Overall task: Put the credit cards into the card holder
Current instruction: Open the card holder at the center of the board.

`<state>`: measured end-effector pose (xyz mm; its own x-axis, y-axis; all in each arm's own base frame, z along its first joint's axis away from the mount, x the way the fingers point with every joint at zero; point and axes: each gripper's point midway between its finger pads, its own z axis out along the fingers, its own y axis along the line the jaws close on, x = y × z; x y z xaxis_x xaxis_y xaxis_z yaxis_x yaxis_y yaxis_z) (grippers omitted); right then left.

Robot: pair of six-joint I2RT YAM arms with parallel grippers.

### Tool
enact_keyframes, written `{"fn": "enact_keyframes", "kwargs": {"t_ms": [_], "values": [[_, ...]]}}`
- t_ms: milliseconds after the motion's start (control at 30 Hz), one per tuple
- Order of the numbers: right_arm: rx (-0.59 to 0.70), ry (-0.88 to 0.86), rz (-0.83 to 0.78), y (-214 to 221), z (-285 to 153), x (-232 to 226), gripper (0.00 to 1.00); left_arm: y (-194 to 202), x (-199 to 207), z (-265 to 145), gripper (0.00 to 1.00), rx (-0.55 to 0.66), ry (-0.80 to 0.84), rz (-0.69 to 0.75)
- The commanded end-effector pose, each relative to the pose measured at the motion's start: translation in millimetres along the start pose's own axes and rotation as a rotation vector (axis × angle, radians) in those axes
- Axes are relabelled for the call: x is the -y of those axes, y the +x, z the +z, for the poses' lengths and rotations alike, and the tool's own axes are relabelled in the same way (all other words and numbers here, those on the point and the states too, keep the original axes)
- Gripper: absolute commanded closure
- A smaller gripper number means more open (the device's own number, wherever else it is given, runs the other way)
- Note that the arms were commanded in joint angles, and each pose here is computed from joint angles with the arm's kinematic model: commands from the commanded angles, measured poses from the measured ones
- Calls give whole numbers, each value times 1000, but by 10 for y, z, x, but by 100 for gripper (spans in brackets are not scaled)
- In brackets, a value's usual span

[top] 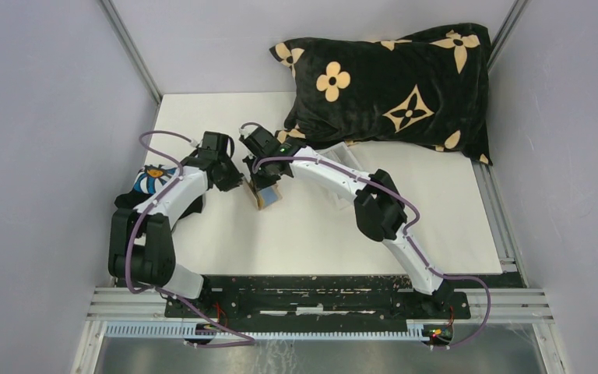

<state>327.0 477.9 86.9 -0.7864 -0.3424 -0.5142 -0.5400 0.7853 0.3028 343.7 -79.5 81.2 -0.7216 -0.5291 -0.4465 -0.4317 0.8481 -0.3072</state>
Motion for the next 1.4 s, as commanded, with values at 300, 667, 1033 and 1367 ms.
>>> {"fn": "enact_keyframes", "kwargs": {"t_ms": [300, 667, 1033, 1367], "values": [[45, -4, -65, -108, -162, -203, 99, -484, 210, -339, 79, 180, 77, -87], [47, -8, -76, -94, -201, -241, 99, -301, 242, -200, 60, 103, 109, -103], [53, -27, -81, -96, -206, -325, 99, -168, 196, -52, 51, 46, 91, -80], [49, -39, -95, -76, -214, -401, 99, -117, 142, 68, 49, 26, 68, -77]]}}
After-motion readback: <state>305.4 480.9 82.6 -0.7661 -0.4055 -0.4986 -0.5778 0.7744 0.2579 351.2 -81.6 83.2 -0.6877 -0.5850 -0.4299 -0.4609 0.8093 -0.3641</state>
